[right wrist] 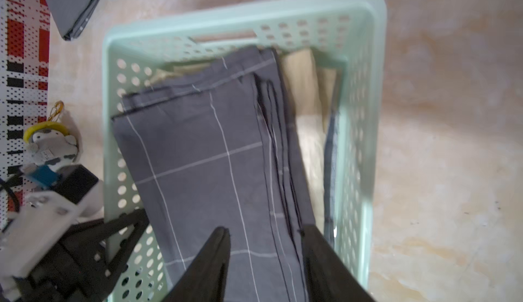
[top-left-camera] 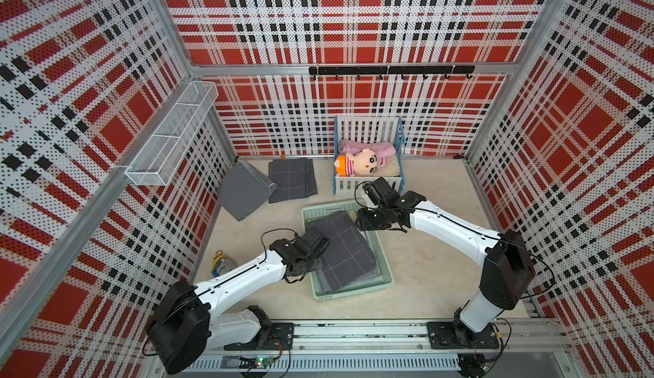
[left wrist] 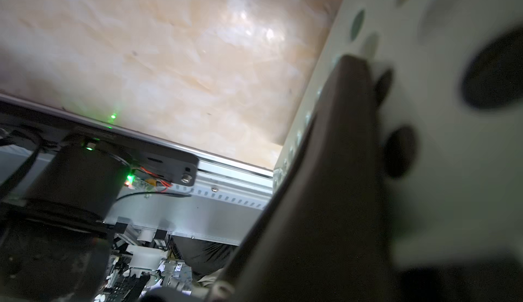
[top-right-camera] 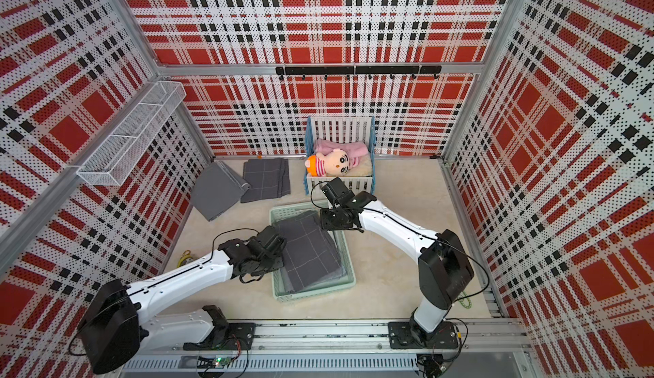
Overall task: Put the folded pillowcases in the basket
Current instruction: Move the basket to the center of the board.
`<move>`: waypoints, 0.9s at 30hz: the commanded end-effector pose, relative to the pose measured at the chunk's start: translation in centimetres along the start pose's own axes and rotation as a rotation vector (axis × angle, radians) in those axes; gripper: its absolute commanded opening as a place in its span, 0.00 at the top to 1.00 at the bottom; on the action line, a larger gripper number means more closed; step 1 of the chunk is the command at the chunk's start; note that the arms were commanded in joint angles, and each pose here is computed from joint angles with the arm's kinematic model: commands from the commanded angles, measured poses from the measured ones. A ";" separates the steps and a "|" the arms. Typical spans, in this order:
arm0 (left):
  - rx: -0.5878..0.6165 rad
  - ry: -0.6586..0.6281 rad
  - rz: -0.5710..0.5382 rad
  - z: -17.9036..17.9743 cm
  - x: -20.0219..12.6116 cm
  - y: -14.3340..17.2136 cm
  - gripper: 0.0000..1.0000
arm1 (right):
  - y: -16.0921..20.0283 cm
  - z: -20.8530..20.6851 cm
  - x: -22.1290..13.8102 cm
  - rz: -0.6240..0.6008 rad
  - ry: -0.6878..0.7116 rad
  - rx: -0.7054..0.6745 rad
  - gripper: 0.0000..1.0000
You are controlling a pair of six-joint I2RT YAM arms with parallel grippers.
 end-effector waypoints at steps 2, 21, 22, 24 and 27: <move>0.014 0.123 -0.067 -6.3 -0.3 -2.7 1.00 | -1.8 -1.1 -2.2 -0.073 0.032 0.000 0.53; 0.183 0.163 -0.060 -20.3 3.8 -3.8 1.00 | -3.6 -6.5 -4.4 -0.143 0.115 0.101 0.53; 0.179 0.164 -0.064 -20.1 3.5 -3.8 0.95 | -3.6 -6.5 -4.3 -0.138 0.114 0.102 0.52; 0.172 0.173 -0.082 -19.8 2.6 -4.2 0.71 | -3.6 -6.4 -4.2 -0.138 0.110 0.101 0.51; 0.148 0.155 -0.144 -18.7 0.5 -5.5 0.45 | -3.7 -6.4 -4.2 -0.147 0.111 0.098 0.51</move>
Point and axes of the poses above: each gripper's point midway between its finger pads, its own x axis out along the fingers, its own z axis along the line the jaws close on, y = z × x, the point moved 1 cm from there along -x, back along the fingers, and after that the axes turned 9 degrees about x, right-handed, at the moved point
